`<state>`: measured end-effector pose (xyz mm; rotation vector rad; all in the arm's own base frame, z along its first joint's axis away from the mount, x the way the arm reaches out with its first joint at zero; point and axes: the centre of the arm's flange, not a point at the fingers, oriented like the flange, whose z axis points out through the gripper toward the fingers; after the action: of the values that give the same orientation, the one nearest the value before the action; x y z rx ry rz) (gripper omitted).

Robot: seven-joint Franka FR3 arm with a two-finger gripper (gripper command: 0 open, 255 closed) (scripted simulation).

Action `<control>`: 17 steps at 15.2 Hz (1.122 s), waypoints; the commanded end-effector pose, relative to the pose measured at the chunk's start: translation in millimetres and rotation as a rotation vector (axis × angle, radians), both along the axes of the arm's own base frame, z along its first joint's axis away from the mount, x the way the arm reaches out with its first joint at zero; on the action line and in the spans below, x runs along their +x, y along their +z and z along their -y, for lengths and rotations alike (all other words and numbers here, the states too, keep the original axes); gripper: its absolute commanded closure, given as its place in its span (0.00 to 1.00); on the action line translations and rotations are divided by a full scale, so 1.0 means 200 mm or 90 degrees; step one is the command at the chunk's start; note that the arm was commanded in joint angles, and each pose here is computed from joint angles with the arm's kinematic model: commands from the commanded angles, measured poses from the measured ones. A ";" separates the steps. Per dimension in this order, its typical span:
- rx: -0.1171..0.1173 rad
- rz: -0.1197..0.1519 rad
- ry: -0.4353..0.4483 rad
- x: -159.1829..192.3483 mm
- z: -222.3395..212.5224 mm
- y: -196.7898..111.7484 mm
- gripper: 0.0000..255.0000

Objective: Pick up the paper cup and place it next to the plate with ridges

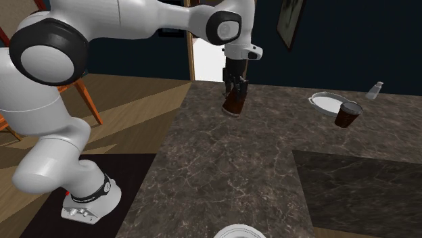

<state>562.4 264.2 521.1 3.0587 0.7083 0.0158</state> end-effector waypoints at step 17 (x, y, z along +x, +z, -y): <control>0.000 0.000 0.000 0.18 0.50 0.25 1.00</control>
<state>594.3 177.0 569.1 3.0592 0.7054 0.0142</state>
